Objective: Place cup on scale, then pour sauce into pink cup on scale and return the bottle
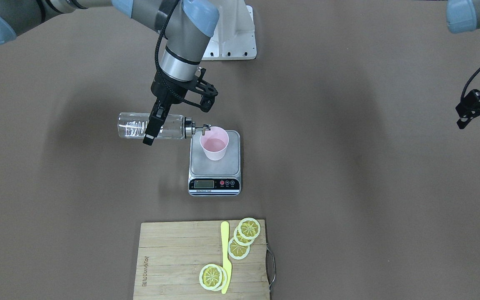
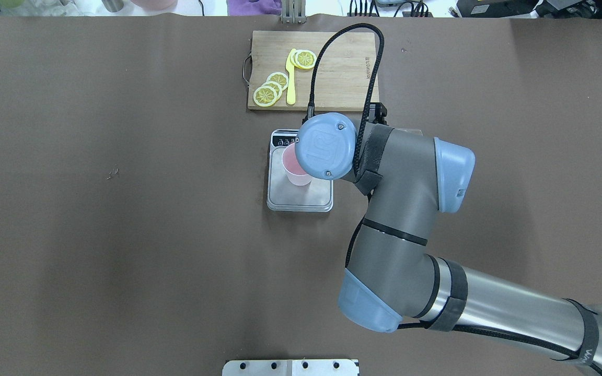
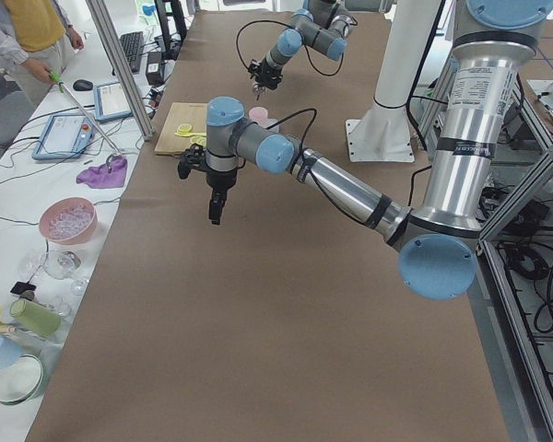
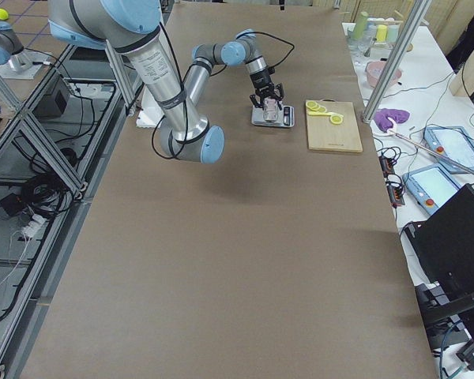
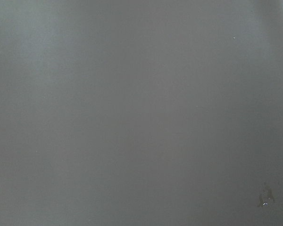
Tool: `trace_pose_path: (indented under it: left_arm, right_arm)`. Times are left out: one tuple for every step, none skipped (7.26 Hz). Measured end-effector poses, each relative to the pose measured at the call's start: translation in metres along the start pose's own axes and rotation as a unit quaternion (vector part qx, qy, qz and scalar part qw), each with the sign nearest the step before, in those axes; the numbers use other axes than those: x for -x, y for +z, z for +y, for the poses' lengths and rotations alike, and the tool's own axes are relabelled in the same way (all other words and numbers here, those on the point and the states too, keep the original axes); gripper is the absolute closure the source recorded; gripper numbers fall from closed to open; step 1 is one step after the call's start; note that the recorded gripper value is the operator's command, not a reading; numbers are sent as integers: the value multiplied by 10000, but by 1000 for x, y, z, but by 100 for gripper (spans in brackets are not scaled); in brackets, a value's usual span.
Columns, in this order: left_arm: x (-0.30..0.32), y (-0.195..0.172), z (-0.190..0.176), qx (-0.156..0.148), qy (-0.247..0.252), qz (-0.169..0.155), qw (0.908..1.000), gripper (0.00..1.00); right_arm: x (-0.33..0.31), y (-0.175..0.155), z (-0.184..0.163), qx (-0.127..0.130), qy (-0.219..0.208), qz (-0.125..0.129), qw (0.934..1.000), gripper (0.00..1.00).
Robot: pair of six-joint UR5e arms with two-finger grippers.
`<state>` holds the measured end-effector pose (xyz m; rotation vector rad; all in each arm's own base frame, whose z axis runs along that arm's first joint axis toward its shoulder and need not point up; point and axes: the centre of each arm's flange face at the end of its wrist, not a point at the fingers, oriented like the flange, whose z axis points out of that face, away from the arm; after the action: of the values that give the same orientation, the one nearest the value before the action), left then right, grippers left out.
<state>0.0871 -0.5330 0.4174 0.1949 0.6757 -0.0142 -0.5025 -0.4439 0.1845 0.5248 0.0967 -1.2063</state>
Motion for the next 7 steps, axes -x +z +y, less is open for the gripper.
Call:
trace_pose_path:
  left_arm:
    - [0, 0, 0, -2, 0, 2, 10000, 3]
    - [0, 0, 0, -4, 1, 4, 10000, 3]
    - [-1, -1, 0, -10, 4, 6, 10000, 3]
    - [-1, -1, 0, -14, 5, 8, 10000, 3]
    - [-1, -2, 0, -17, 6, 10, 10000, 3]
    - [-2, -1, 0, -16, 7, 10, 10000, 3]
    - [-2, -1, 0, -12, 8, 10, 10000, 3]
  right_arm:
    - [2, 4, 0, 61, -31, 17, 10000, 100]
    - [2, 7, -2, 111, -50, 37, 9999, 100]
    - [2, 10, -4, 164, -72, 69, 9998, 100]
    - [2, 12, -6, 225, -132, 111, 9996, 100]
    - [-1, 10, -7, 296, -232, 157, 9992, 100]
    - [-3, 6, -9, 345, -296, 197, 9988, 100]
    - [-5, 3, -9, 335, -293, 217, 9988, 100]
